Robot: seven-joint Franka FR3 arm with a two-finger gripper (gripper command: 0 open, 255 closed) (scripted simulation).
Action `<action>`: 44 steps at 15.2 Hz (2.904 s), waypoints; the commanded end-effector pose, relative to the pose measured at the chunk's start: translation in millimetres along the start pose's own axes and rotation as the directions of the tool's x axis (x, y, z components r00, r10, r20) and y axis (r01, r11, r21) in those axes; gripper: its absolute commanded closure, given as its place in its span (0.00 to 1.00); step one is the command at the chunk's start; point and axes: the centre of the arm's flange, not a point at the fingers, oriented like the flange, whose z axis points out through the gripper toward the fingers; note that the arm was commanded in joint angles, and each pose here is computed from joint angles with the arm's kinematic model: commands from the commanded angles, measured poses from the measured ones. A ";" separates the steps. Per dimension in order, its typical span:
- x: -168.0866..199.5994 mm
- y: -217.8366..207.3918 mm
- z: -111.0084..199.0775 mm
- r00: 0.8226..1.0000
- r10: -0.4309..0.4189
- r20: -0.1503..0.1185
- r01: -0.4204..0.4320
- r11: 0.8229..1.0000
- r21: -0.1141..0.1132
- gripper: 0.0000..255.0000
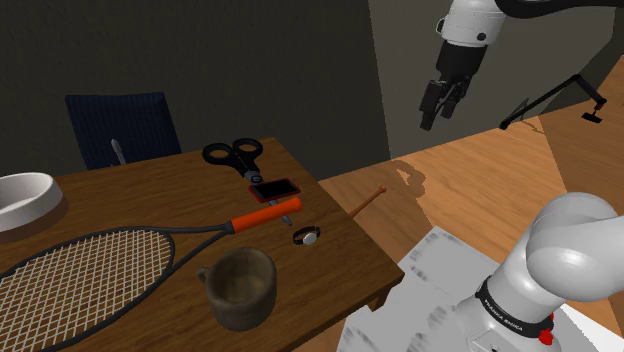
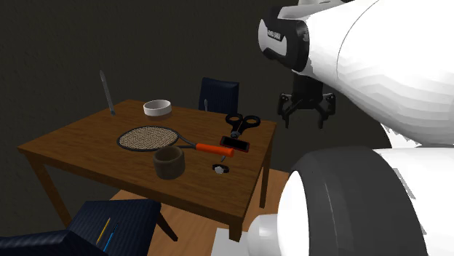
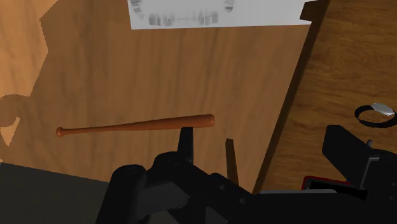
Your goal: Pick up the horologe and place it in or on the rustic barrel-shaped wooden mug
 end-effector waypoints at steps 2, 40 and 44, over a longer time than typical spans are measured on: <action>5.4 -7.6 8.2 1.000 -0.002 0.005 0.002 1.000 0.011 0.00; 127.4 -276.3 249.1 0.986 -0.092 0.138 0.044 0.946 0.320 0.00; 127.4 -276.3 249.1 0.986 -0.092 0.138 0.044 0.946 0.320 0.00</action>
